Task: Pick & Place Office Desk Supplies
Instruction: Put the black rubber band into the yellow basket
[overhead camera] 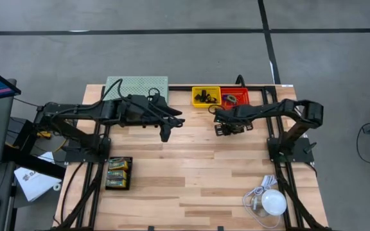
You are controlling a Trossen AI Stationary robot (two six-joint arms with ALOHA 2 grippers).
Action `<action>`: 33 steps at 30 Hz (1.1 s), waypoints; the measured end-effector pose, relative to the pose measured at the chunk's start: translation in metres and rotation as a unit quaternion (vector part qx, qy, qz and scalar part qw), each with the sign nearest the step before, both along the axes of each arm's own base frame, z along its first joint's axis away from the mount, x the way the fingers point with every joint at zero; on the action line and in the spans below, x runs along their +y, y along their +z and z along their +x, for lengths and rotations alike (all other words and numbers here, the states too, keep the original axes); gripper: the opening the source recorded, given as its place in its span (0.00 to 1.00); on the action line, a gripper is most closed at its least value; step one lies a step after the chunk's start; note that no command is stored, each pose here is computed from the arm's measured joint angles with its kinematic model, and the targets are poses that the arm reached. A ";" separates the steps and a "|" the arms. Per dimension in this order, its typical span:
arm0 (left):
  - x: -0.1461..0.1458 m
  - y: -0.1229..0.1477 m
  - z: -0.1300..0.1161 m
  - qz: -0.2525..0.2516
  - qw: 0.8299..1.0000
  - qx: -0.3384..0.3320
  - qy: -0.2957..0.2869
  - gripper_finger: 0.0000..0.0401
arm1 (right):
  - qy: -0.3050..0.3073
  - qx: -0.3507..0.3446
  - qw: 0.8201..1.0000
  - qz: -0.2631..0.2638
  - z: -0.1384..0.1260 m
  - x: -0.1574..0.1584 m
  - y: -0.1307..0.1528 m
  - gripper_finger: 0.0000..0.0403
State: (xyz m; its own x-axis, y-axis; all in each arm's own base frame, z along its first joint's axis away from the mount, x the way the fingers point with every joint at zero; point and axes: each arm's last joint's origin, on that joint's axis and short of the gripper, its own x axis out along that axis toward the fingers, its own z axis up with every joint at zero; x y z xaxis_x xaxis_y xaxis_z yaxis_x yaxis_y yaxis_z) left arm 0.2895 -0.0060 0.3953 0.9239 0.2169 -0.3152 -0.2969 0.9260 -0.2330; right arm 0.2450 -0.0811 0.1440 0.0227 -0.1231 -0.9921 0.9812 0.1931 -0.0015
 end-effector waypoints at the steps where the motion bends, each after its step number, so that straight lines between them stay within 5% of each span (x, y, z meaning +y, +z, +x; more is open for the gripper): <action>1: 0.000 0.000 0.000 0.000 1.000 0.001 0.000 0.39 | 0.003 0.001 1.000 -0.001 0.000 0.001 0.000 0.31; 4: 0.000 -0.001 0.000 0.000 1.000 0.003 0.000 0.38 | 0.027 -0.001 1.000 -0.005 0.002 0.004 0.001 0.10; 6: 0.000 -0.001 0.000 0.000 1.000 0.004 0.000 0.37 | 0.043 -0.002 0.999 -0.009 0.004 0.008 0.001 0.04; 14: -0.004 -0.002 -0.001 -0.001 1.000 0.013 -0.007 0.35 | 0.085 -0.103 0.990 -0.044 0.014 0.047 0.042 0.01; 23: -0.025 -0.016 -0.009 -0.036 0.996 0.081 -0.020 0.31 | 0.094 -0.297 0.939 -0.143 -0.005 0.088 0.146 0.00; 26: -0.036 -0.028 -0.011 -0.047 0.994 0.098 -0.009 0.30 | 0.098 -0.319 0.927 -0.173 -0.008 0.083 0.168 0.00; 33: -0.067 -0.081 -0.017 -0.106 0.986 0.125 0.016 0.29 | 0.084 -0.285 0.930 -0.215 -0.004 0.024 0.175 0.00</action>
